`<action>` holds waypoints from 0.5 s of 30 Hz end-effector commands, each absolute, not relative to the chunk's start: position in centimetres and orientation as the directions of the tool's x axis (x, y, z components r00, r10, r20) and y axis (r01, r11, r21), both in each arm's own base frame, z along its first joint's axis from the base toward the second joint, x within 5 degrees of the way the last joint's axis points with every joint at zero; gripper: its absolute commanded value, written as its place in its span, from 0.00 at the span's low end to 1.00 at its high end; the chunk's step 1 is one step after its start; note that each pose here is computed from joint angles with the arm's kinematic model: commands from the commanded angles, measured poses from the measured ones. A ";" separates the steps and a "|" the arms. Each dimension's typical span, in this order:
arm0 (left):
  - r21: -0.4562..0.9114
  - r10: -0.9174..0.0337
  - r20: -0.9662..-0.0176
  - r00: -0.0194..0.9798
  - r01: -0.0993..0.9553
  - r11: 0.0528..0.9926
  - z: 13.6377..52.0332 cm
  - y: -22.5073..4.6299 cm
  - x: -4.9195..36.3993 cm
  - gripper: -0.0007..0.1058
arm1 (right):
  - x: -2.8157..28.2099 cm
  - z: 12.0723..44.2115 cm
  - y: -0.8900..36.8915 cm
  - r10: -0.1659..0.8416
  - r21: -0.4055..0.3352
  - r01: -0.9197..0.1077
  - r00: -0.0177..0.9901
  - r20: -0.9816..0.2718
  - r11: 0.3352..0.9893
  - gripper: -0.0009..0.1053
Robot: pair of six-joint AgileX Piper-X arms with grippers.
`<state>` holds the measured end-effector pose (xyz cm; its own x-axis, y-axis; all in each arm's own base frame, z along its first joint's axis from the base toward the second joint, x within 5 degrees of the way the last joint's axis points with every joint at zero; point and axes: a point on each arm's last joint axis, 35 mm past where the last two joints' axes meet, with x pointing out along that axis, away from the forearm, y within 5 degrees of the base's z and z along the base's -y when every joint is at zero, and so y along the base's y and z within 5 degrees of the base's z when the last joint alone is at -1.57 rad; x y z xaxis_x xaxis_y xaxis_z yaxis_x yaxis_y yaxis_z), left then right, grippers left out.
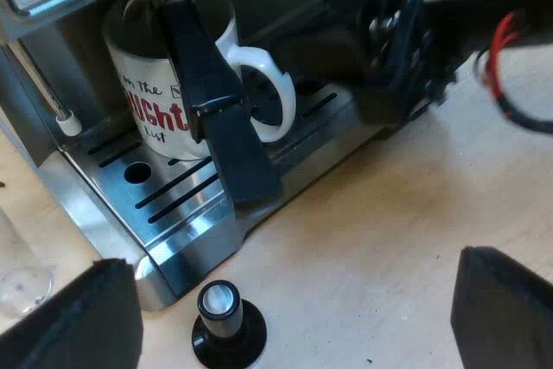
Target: Place mug into machine
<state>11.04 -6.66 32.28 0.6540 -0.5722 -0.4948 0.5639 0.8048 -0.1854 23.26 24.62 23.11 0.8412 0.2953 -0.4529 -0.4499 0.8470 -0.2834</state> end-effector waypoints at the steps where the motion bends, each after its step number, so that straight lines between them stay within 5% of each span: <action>1: -0.186 -0.578 -0.482 0.658 0.568 0.802 32.5 -6.7 11.0 0.75 | 22.6 24.4 24.0 0.292 -0.287 -0.449 0.842 -0.453 0.846 0.56; 15: -0.184 -0.582 -0.467 0.666 0.571 0.800 32.8 -6.8 11.1 0.75 | 20.0 28.5 21.2 0.306 -0.277 -0.469 0.827 -0.472 0.839 0.56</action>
